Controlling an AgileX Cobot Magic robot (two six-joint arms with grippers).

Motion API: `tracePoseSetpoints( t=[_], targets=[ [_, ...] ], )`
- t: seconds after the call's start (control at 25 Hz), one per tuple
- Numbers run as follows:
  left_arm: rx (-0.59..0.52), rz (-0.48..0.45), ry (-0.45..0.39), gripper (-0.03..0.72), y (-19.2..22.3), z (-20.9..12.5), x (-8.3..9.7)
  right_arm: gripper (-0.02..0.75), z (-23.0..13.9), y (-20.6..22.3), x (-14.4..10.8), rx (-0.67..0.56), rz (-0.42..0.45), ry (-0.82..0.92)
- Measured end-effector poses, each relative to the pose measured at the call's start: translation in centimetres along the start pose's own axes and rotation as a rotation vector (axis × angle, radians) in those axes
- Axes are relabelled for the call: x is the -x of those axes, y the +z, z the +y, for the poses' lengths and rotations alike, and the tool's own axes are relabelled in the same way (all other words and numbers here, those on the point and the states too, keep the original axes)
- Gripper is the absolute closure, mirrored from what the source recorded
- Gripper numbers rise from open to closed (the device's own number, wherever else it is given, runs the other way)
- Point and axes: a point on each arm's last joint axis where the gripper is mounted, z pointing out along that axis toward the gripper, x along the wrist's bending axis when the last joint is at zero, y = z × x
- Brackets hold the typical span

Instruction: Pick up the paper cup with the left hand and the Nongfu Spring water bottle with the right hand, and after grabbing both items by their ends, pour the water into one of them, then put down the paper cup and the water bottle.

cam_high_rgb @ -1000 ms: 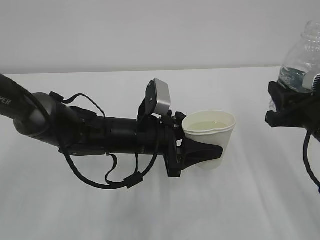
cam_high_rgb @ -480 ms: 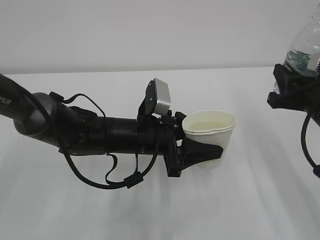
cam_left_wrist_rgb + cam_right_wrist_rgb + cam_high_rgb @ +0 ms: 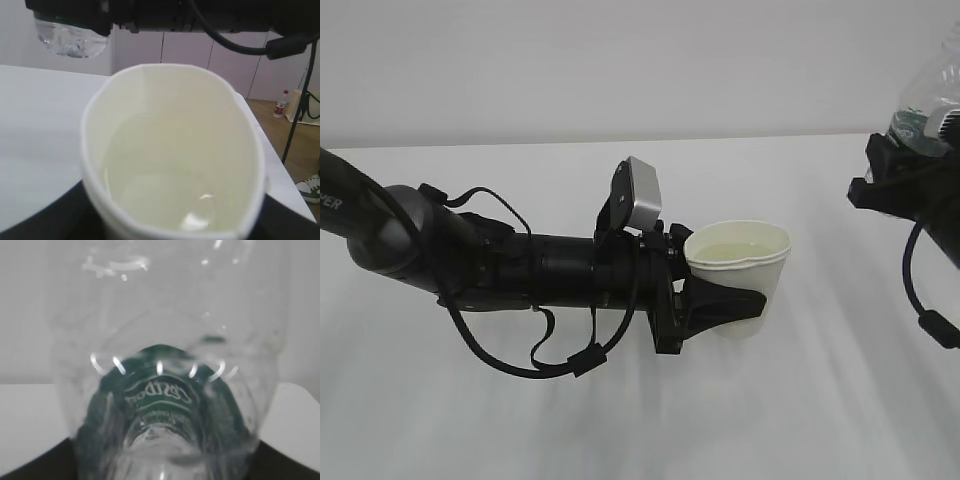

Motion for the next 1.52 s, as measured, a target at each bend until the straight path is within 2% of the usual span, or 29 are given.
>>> tracePoseSetpoints(
  t=[0.84, 1.52],
  targets=[
    [0.001, 0.001, -0.001, 0.263, 0.0, 0.0, 0.0, 0.384, -4.9, 3.8, -0.6, -0.100, 0.002, 0.048],
    [0.002, 0.003, -0.002, 0.263, 0.0, 0.0, 0.0, 0.384, -7.1, 7.0, -1.3, -0.098, 0.029, 0.053]
  ],
)
